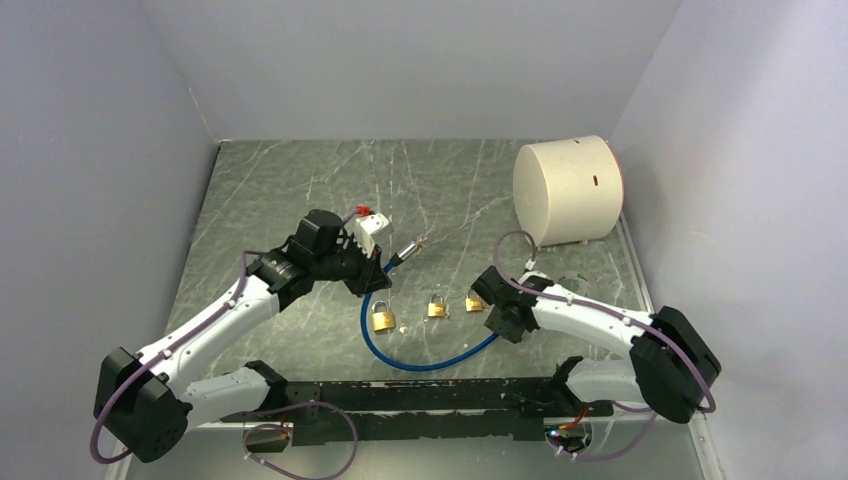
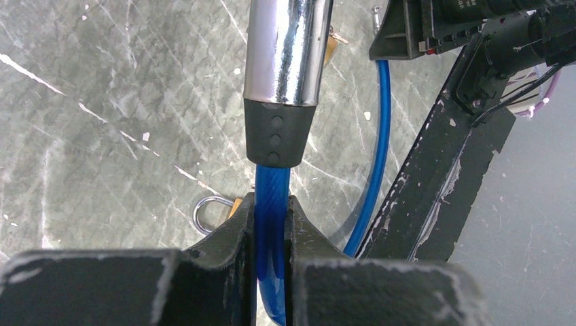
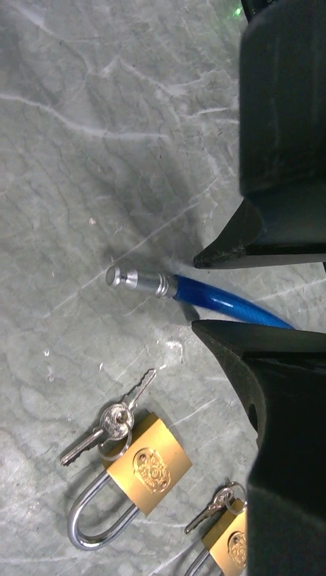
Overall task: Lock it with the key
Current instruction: Pick up the lock from the center of the board, then lock the lock.
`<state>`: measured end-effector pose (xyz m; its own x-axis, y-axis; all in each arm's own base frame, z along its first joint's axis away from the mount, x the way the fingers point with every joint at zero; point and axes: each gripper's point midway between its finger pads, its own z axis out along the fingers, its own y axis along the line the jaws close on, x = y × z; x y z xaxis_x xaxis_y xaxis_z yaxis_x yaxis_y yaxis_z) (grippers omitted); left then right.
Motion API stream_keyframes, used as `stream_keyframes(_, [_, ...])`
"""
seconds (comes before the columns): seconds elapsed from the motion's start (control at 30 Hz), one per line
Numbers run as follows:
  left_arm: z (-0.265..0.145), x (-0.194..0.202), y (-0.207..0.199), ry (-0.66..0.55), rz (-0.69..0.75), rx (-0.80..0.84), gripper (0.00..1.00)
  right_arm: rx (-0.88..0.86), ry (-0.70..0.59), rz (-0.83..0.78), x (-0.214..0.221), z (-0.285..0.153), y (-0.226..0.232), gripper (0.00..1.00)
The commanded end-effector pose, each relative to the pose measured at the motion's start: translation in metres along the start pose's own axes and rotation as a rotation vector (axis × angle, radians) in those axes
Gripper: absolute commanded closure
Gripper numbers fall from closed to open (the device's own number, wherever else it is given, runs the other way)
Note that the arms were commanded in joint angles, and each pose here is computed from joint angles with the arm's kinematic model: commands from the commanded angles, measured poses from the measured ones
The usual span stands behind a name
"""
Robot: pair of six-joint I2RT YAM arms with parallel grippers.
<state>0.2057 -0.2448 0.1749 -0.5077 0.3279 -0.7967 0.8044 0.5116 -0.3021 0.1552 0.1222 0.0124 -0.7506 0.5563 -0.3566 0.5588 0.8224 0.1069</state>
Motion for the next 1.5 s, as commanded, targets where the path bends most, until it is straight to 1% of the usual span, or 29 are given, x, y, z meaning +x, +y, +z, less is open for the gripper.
stream_keyframes(0.0, [-0.003, -0.018, -0.007, -0.047, 0.048, 0.031, 0.97, 0.014, 0.026, -0.03, 0.003, 0.008, 0.009, 0.67])
stream_keyframes(0.03, [-0.004, -0.018, -0.008, -0.049, 0.049, 0.031, 0.98, 0.03, 0.034, -0.033, 0.005, 0.009, 0.008, 0.7])
stream_keyframes(0.1, [-0.004, -0.018, -0.008, -0.052, 0.048, 0.031, 0.97, 0.048, 0.046, -0.043, 0.008, 0.012, 0.005, 0.89])
stream_keyframes(0.13, [-0.004, -0.018, -0.008, -0.054, 0.047, 0.031, 0.97, 0.052, 0.049, -0.042, 0.009, 0.013, 0.005, 0.96])
stream_keyframes(0.17, [-0.005, -0.019, -0.009, -0.059, 0.048, 0.035, 0.97, 0.052, 0.052, -0.045, 0.009, 0.013, 0.005, 1.0])
stream_keyframes(0.3, [-0.006, -0.023, -0.013, -0.069, 0.045, 0.054, 0.97, 0.029, 0.007, -0.044, -0.003, 0.002, 0.01, 1.0])
stream_keyframes(0.4, [-0.009, -0.03, -0.019, -0.087, 0.041, 0.076, 0.97, -0.054, -0.055, -0.06, -0.022, -0.02, 0.024, 1.0])
stream_keyframes(0.53, [-0.012, -0.04, -0.021, -0.093, 0.029, 0.076, 0.98, -0.362, -0.155, -0.15, -0.049, -0.071, 0.071, 1.0])
stream_keyframes(0.63, [-0.013, -0.046, -0.02, -0.083, 0.019, 0.061, 0.98, -0.641, -0.243, -0.297, -0.06, -0.117, 0.102, 1.0])
stream_keyframes(0.7, [-0.014, -0.051, -0.021, -0.08, 0.016, 0.063, 0.97, -0.727, -0.274, -0.38, -0.061, -0.136, 0.111, 1.0])
stream_keyframes(0.9, [-0.013, -0.06, -0.022, -0.08, -0.015, 0.081, 0.98, -0.844, -0.264, -0.7, -0.044, -0.165, 0.124, 1.0])
stream_keyframes(1.07, [-0.006, -0.053, -0.021, -0.039, -0.074, 0.137, 0.98, -1.01, -0.271, -0.852, -0.024, -0.193, 0.14, 1.0])
stream_keyframes(1.23, [-0.005, -0.047, -0.032, -0.006, -0.088, 0.24, 0.97, -1.085, -0.302, -0.919, -0.015, -0.213, 0.153, 1.0])
stream_keyframes(1.37, [-0.003, -0.039, -0.04, 0.053, -0.102, 0.315, 0.97, -1.09, -0.305, -0.942, -0.013, -0.219, 0.165, 1.0])
stream_keyframes(1.47, [-0.004, -0.04, -0.049, 0.059, -0.109, 0.381, 0.97, -1.085, -0.305, -0.943, -0.014, -0.218, 0.172, 1.0])
